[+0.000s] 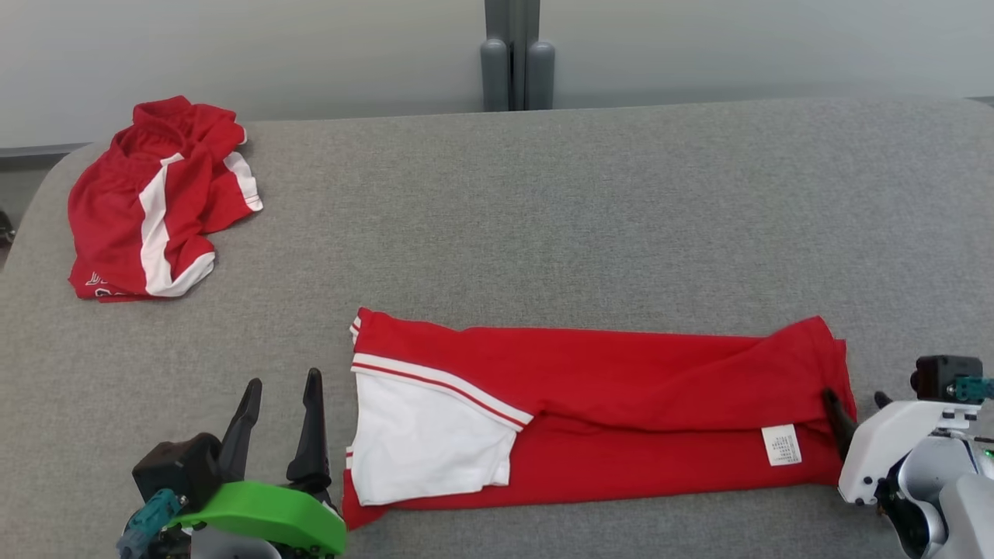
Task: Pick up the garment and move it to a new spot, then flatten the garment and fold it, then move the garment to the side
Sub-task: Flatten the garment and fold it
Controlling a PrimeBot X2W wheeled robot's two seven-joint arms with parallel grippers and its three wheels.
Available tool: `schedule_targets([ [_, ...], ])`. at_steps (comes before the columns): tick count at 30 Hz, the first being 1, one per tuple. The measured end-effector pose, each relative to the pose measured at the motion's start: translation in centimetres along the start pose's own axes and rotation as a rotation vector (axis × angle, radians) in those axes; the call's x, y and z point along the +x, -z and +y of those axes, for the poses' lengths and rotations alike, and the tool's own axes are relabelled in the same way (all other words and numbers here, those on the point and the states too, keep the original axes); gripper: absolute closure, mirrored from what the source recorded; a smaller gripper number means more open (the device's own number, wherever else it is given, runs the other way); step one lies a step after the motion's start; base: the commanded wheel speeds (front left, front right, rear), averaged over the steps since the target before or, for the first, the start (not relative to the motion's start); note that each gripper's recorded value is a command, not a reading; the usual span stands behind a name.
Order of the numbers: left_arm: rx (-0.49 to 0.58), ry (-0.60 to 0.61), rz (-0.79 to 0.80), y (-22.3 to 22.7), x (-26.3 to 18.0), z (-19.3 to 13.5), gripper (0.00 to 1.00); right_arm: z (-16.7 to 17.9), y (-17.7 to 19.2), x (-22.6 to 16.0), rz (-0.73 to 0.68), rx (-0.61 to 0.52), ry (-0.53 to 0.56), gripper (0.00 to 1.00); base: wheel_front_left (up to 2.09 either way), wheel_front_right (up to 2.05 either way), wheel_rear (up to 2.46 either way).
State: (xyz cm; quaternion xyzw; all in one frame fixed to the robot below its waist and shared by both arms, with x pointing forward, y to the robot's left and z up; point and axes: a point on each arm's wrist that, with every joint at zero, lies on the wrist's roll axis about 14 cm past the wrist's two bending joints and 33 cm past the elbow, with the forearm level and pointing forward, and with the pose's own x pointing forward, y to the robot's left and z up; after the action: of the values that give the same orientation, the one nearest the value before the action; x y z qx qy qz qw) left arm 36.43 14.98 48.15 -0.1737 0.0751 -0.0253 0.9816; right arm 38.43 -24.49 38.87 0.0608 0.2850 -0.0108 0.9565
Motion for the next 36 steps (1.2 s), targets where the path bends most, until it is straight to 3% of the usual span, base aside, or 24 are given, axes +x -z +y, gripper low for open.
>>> schedule_targets([
  [7, 0.009, -0.047, -0.016, -0.4, -0.5, 1.6, 0.0, 1.1, 2.3, 0.8, 0.093, 0.004, -0.024, 0.0, 0.0, 0.0, 0.0],
  [8, 0.01, -0.049, -0.019, -0.5, -0.6, 1.7, 0.0, 1.3, 2.3, 0.9, 0.092, 0.004, -0.027, 0.36, 0.0, 0.0, 0.0],
  [9, 0.01, -0.051, -0.021, -0.6, -0.6, 1.7, 0.0, 1.4, 2.3, 0.9, 0.092, -0.002, -0.031, 0.54, 0.0, 0.0, 0.0],
  [11, 0.014, -0.05, -0.03, -0.8, -0.5, 1.7, 0.0, 1.5, 2.3, 1.0, 0.092, -0.007, -0.035, 1.0, 0.0, 0.0, 0.0],
  [18, 0.034, -0.029, -0.051, -1.6, 0.2, 1.3, 0.0, 1.2, 1.5, 0.9, 0.054, -0.005, -0.032, 1.0, 0.0, 0.0, 0.0],
  [28, 0.037, 0.016, -0.072, -2.0, 1.1, -0.5, 0.0, -5.8, -1.1, -1.7, -0.06, 0.069, 0.114, 1.0, 0.0, 0.0, 0.0],
  [32, 0.04, 0.031, -0.075, -2.0, 1.2, -1.0, 0.0, -5.4, -2.2, -2.9, -0.128, 0.089, 0.088, 1.0, 0.0, 0.0, 0.0],
  [36, 0.046, 0.037, -0.08, -2.1, 1.2, -1.2, 0.0, -2.1, -3.5, -3.7, -0.188, 0.121, -0.009, 1.0, 0.0, 0.0, 0.0],
])
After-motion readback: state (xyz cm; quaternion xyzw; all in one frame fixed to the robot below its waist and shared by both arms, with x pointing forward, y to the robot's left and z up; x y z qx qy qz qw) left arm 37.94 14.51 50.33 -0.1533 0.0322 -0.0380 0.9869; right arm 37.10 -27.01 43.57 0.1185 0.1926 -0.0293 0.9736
